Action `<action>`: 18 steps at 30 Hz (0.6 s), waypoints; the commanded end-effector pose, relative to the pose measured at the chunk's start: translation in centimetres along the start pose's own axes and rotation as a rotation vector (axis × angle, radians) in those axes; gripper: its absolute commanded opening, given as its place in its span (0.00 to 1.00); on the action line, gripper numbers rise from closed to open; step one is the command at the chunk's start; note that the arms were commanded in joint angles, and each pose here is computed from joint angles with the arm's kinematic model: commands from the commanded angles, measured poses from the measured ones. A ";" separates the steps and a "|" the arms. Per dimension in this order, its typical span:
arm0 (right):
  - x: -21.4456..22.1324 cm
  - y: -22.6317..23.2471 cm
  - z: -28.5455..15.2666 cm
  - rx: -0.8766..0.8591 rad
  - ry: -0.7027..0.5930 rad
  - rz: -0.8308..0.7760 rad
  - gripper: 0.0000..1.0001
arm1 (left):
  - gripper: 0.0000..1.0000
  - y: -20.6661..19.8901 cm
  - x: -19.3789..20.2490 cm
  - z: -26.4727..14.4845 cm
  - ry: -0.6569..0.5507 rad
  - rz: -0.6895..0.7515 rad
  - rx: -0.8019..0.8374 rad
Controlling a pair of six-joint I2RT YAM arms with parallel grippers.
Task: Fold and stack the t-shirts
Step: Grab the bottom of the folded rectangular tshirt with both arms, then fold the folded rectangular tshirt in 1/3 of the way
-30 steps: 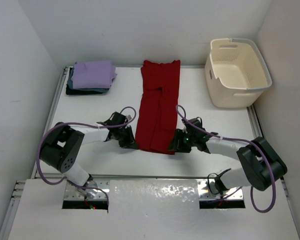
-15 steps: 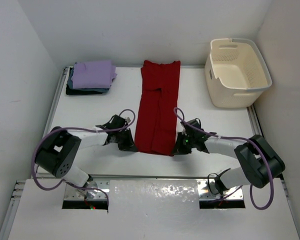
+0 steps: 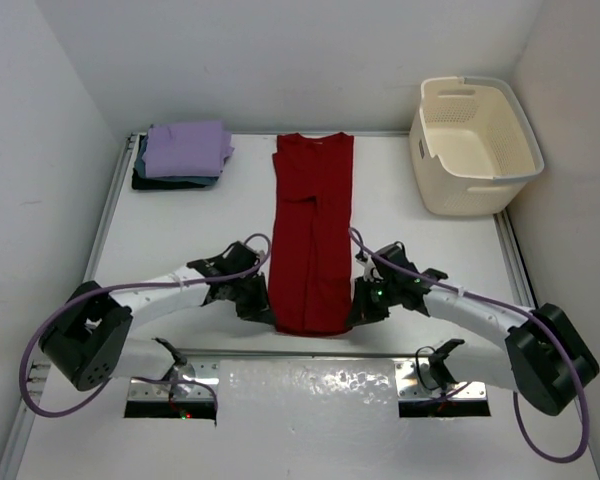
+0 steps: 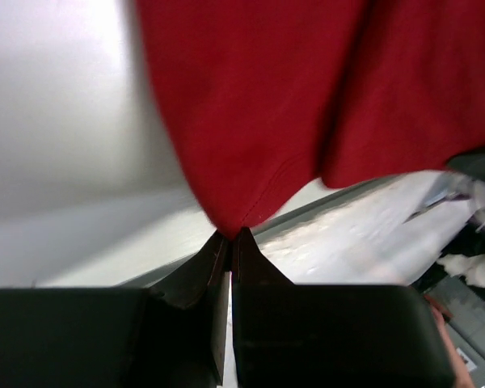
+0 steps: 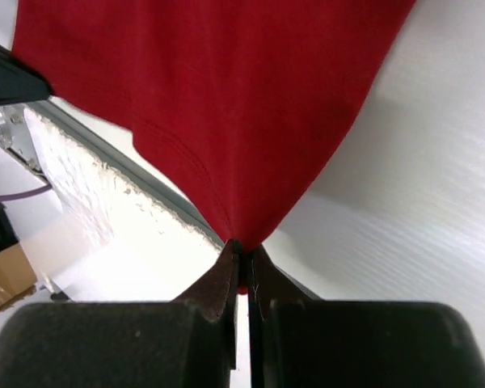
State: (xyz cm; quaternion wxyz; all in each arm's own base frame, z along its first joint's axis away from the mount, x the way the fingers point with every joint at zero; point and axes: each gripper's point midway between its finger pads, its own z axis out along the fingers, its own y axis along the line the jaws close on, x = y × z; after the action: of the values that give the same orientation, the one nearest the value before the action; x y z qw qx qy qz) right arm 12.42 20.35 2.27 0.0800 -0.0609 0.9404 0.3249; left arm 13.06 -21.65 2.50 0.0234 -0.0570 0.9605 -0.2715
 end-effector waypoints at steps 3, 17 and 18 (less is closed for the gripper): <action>-5.4 2.0 -1.6 0.054 -0.104 -0.114 0.00 | 0.00 -5.0 -5.5 -1.8 -0.144 0.055 0.031; -19.8 1.1 -4.6 0.142 -0.316 -0.156 0.00 | 0.00 -9.1 -21.1 -5.4 -0.398 0.072 0.064; -21.2 1.6 -5.1 0.140 -0.347 -0.166 0.00 | 0.00 -9.2 -21.8 -5.5 -0.406 0.070 0.063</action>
State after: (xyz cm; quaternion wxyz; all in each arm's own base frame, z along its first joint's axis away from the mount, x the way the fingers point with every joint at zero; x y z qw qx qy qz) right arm 28.83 19.83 9.06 0.2186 -0.0616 0.9384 0.2604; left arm 31.81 -24.32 10.46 0.1864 -0.0815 0.9401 -0.2736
